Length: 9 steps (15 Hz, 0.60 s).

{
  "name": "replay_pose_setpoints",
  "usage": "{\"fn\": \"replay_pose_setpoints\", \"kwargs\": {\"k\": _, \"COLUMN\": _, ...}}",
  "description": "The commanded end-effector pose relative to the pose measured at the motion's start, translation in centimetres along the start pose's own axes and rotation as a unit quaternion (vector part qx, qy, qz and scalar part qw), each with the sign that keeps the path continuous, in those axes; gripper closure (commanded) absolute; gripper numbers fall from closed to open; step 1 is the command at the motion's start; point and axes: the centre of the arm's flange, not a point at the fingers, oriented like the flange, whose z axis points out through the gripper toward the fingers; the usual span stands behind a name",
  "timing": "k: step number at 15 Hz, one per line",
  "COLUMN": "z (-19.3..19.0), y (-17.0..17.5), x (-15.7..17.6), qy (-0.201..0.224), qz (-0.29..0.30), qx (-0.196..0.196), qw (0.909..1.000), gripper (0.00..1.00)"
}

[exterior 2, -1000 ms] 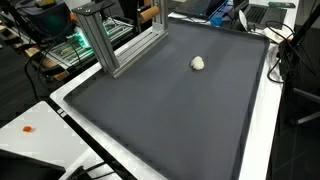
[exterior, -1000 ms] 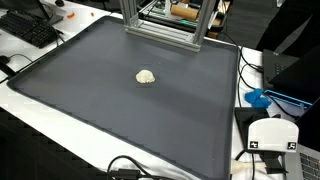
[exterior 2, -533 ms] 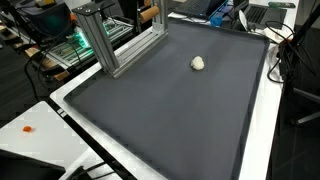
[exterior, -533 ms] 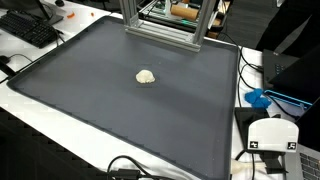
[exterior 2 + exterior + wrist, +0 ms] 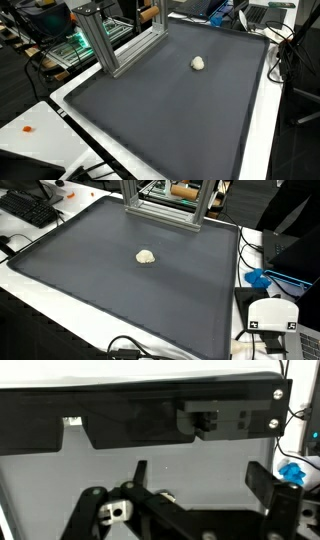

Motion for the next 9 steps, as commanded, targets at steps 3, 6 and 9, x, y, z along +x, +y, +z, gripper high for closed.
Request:
{"fn": "replay_pose_setpoints", "kwargs": {"k": 3, "z": 3.1, "y": -3.1, "x": -3.7, "qy": 0.029, "qz": -0.033, "qx": -0.009, "qw": 0.9990, "gripper": 0.00}}
{"fn": "replay_pose_setpoints", "kwargs": {"k": 6, "z": 4.4, "y": -4.0, "x": -4.3, "qy": 0.033, "qz": -0.045, "qx": -0.017, "qw": 0.9983, "gripper": 0.00}}
{"fn": "replay_pose_setpoints", "kwargs": {"k": 9, "z": 5.6, "y": -4.7, "x": -4.5, "qy": 0.041, "qz": -0.055, "qx": -0.022, "qw": 0.9974, "gripper": 0.00}}
